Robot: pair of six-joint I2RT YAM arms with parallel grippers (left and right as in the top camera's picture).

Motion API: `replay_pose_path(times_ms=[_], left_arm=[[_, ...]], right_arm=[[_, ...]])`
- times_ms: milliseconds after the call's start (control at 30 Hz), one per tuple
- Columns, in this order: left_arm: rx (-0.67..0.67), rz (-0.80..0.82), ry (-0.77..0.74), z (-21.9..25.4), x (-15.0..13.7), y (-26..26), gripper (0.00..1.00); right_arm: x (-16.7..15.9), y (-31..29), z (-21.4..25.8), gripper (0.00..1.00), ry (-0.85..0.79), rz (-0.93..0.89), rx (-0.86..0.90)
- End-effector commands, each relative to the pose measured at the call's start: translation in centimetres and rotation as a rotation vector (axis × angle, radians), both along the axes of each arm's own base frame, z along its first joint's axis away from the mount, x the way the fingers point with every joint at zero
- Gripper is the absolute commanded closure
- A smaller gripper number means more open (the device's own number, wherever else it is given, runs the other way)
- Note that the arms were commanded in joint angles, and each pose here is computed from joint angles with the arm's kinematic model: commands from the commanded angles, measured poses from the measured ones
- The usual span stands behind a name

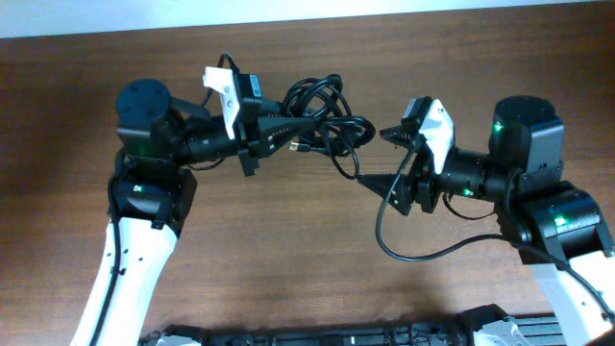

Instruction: Untangle cables

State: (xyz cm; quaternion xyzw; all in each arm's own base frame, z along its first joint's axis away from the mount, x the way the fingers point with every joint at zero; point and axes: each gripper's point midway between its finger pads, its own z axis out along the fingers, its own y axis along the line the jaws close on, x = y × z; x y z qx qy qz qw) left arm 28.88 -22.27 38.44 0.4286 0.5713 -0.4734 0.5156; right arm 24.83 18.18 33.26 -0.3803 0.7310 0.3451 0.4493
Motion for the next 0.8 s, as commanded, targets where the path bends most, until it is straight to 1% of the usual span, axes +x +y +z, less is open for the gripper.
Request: replay_pose_path(times_ms=[0, 167, 200, 233, 300, 400, 433, 500, 567, 600, 633, 667, 700, 733, 767], left_arm=[[-0.011, 0.008, -0.026, 0.8, -0.3, 0.2, 1.0], [-0.014, -0.145, -0.025, 0.8, -2.9, -0.1, 1.0], [-0.015, -0.168, -0.025, 0.9, -3.3, -0.1, 1.0], [-0.016, -0.196, -0.024, 0.8, -3.7, -0.1, 1.0], [-0.016, -0.208, -0.024, 0.8, -3.9, -0.1, 1.0], [-0.016, -0.208, -0.025, 0.8, -3.9, -0.1, 1.0], [-0.016, -0.196, -0.025, 0.8, -3.7, -0.1, 1.0], [-0.015, -0.149, -0.024, 0.8, -2.9, -0.1, 1.0], [-0.014, -0.124, -0.025, 0.8, -2.5, -0.1, 1.0], [-0.014, -0.12, -0.025, 0.8, -2.4, -0.1, 1.0], [-0.014, -0.115, -0.026, 0.8, -2.3, -0.1, 1.0], [-0.013, -0.102, -0.024, 0.8, -2.1, -0.1, 1.0], [-0.013, -0.094, -0.026, 0.8, -2.0, 0.0, 1.0], [-0.014, -0.092, -0.033, 0.9, -2.0, 0.0, 1.0], [-0.015, -0.093, -0.036, 1.0, -2.0, -0.1, 1.0]], right_arm=[[-0.6, 0.7, 0.6, 0.18, -0.026, 0.084, 0.026], [1.0, 1.0, 0.1, 0.18, -0.032, 0.081, 0.025], [1.2, 1.0, 0.3, 0.18, -0.047, 0.08, 0.028], [1.4, 1.1, 0.7, 0.21, -0.072, 0.081, 0.032], [1.3, 1.3, 1.4, 0.32, -0.106, 0.102, 0.05], [0.9, 1.6, 1.8, 0.65, -0.112, 0.132, 0.069], [0.9, 1.5, 1.8, 0.69, -0.111, 0.13, 0.068], [1.3, 1.3, 1.6, 0.6, -0.11, 0.106, 0.054], [2.3, 0.7, 0.7, 0.62, -0.091, 0.032, 0.012], [3.2, 0.0, 0.1, 0.63, -0.054, -0.046, -0.013], [4.0, -0.9, -0.7, 0.62, -0.017, -0.128, -0.042], [4.5, -1.5, -1.3, 0.57, 0.002, -0.175, -0.066], [4.8, -2.1, -1.8, 0.55, 0.01, -0.214, -0.093], [5.6, -3.2, -2.5, 0.53, 0.038, -0.302, -0.126], [6.4, -4.3, -2.9, 0.47, 0.07, -0.394, -0.14]])
